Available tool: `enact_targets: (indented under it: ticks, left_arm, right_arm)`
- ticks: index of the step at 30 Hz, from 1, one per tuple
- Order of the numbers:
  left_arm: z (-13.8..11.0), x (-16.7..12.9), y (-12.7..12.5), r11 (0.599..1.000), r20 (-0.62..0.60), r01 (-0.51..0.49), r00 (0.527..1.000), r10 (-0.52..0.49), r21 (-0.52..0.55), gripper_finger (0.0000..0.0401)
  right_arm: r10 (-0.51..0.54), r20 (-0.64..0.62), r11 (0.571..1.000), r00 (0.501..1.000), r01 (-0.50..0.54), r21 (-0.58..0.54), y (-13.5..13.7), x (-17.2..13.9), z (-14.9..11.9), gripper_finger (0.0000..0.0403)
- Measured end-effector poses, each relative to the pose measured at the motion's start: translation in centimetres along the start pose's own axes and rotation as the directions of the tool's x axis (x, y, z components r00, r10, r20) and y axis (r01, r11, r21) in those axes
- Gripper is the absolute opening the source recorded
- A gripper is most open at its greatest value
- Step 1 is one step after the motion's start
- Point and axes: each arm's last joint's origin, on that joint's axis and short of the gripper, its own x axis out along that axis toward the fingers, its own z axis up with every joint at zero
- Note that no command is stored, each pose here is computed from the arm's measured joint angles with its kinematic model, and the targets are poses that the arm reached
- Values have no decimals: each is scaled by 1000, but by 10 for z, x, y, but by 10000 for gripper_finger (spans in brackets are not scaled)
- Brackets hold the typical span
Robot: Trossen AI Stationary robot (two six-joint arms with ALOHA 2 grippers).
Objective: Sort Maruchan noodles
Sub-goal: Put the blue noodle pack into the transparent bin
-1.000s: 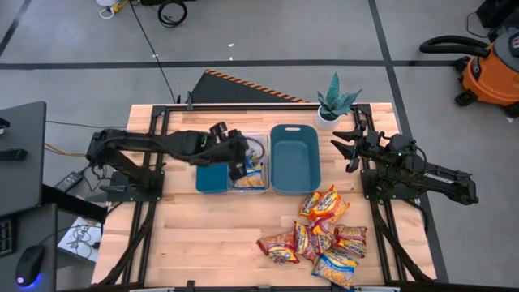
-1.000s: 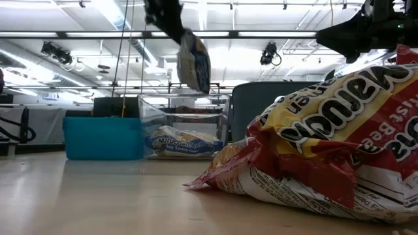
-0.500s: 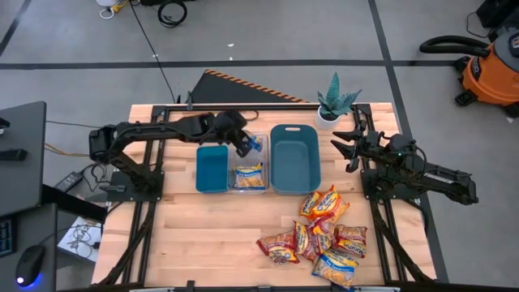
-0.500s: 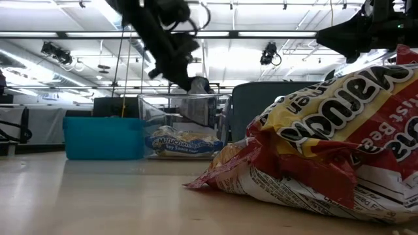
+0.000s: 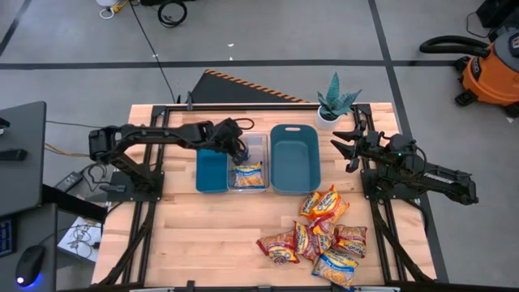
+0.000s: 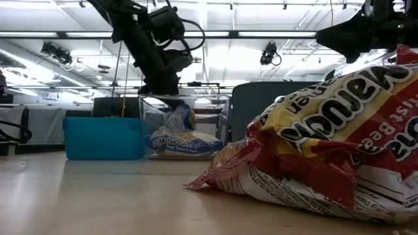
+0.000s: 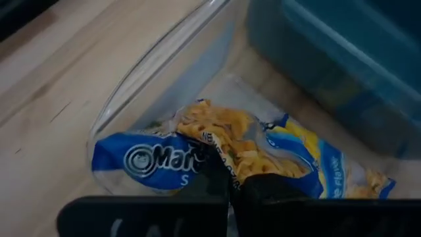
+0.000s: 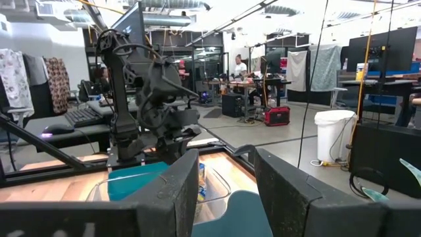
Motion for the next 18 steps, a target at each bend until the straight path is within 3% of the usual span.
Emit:
enact_targets:
  ticks: [8, 12, 18]
  left_arm:
    - [11, -3, -16, 996, 154, 86, 985, -82, -18, 10]
    - [4, -2, -21, 998, 159, 59, 986, -60, 8, 11]
    - [-17, 5, -19, 999, 57, 38, 998, -40, 30, 11]
  right_arm:
    - [0, 0, 1000, 1000, 0, 0, 0, 0, 0, 153]
    - [0, 1, 1000, 1000, 0, 0, 0, 0, 0, 153]
    - [0, 1, 1000, 1000, 0, 0, 0, 0, 0, 153]
